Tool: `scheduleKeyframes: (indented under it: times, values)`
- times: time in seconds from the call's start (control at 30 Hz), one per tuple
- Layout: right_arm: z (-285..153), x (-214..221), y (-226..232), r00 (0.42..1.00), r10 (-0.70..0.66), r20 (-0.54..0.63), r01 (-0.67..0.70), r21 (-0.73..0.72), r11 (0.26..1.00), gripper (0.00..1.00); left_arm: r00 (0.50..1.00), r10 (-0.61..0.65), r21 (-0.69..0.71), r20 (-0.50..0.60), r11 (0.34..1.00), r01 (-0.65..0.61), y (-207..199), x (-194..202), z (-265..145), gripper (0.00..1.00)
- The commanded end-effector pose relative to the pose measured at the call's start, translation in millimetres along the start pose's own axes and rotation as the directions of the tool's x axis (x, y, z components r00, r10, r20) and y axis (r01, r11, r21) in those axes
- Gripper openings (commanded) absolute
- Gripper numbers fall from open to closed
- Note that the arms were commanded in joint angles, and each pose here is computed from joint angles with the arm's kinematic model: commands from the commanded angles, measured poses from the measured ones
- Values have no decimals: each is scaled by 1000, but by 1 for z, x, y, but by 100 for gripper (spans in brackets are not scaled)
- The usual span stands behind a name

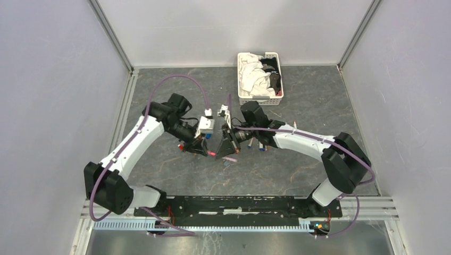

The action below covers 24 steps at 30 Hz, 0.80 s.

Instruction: Open the pen caps

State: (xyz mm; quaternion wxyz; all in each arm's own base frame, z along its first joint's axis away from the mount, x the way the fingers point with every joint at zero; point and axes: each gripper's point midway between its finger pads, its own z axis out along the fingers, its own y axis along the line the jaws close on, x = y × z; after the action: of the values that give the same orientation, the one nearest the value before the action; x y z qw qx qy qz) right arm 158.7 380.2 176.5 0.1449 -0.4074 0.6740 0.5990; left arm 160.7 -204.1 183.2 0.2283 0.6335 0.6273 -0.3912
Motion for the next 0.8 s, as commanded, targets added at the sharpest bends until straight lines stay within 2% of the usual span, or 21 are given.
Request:
scheduleKeyframes:
  times: [0.0,0.13,0.23,0.4,0.53,0.57,0.67,0.77]
  values:
    - [-27,57,-11,988,103,-118,-91,99,991,0,993,-33,-64,-111,998,26,2,28,-46,2]
    - [-32,64,-5,991,80,-109,-69,99,993,0,990,-39,-117,-136,993,23,6,45,-61,2]
    - [-33,59,-12,991,73,-115,-59,121,991,0,995,-38,-102,-91,994,29,4,42,-55,2]
    - [-65,42,-49,994,82,-69,-55,331,942,0,998,-64,-170,-30,984,58,33,47,-41,2]
    - [-106,35,-96,996,92,-11,-67,608,791,0,992,-124,-203,3,972,122,65,56,-29,2]
    - [-118,34,-109,996,92,14,-76,681,728,0,990,-140,-209,11,968,139,72,58,-25,2]
    - [-145,31,-137,996,65,68,-93,822,562,0,985,-170,-232,-1,959,165,96,66,-8,2]
    - [-165,25,-156,989,27,146,-144,892,429,0,983,-179,-284,-47,946,159,120,76,13,2]
